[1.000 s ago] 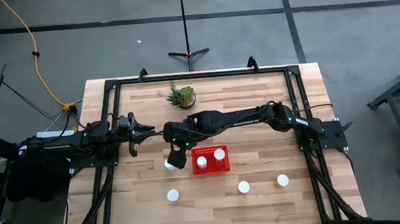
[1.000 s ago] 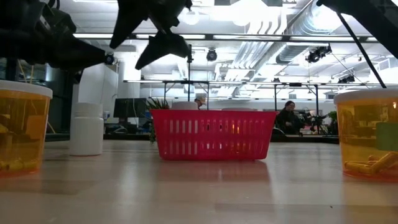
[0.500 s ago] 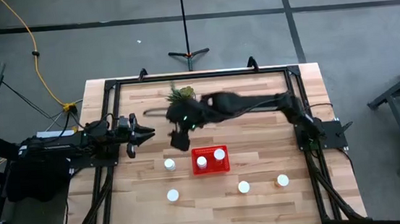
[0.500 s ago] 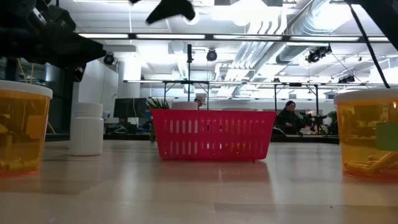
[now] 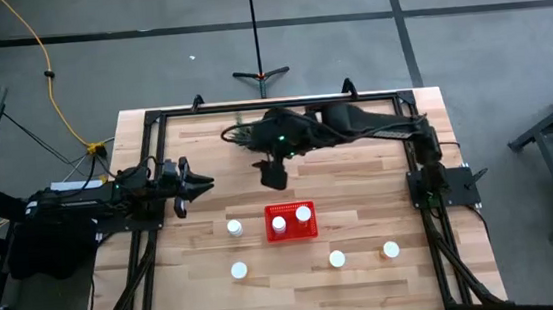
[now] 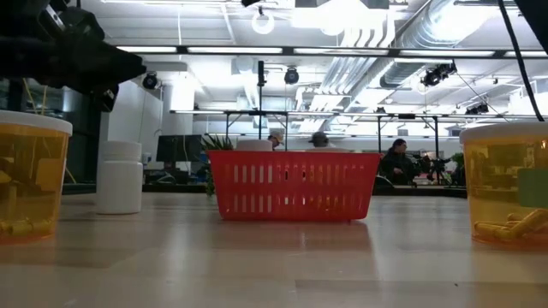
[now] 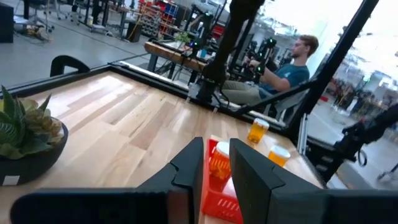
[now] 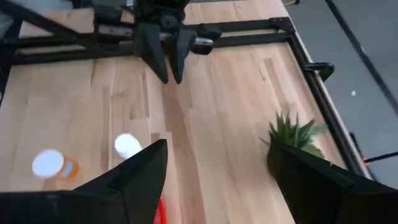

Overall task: Pick and place pill bottles into a basket
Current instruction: Put the orange pill bottle into the red bin

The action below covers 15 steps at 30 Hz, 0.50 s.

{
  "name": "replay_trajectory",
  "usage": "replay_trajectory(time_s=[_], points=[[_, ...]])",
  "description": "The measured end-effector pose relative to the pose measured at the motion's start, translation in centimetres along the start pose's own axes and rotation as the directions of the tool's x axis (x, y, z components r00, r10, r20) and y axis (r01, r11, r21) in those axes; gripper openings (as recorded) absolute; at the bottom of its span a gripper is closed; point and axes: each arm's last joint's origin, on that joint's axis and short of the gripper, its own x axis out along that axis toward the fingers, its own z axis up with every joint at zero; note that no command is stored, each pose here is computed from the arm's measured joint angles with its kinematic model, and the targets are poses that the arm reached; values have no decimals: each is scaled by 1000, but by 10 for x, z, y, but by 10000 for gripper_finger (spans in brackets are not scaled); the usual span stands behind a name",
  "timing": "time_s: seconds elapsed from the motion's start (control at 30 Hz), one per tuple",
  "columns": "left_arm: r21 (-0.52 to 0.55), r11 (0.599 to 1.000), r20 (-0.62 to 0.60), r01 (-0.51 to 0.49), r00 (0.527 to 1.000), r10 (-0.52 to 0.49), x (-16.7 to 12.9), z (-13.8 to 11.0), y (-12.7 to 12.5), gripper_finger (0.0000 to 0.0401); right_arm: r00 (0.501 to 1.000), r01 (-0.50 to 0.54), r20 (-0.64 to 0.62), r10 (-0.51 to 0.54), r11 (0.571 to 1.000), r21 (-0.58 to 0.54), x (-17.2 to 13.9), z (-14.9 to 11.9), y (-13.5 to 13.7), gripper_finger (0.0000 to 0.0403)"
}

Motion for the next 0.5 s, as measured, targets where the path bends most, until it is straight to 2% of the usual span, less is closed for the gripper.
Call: replay_trajectory(time_s=[0.13, 0.3, 0.5], points=[[-1, 1000, 28, -9, 1000, 9, 0, 2, 0, 115, 999, -12, 29, 13, 999, -52, -32, 1, -7, 273], [-25, 1000, 63, -3, 998, 4, 0, 5, -1, 115, 1000, -9, -2, 9, 995, -97, -74, -7, -21, 273], [-52, 999, 71, 2, 997, 2, 0, 6, -1, 115, 999, 18, 36, -16, 998, -63, -125, -23, -40, 273]])
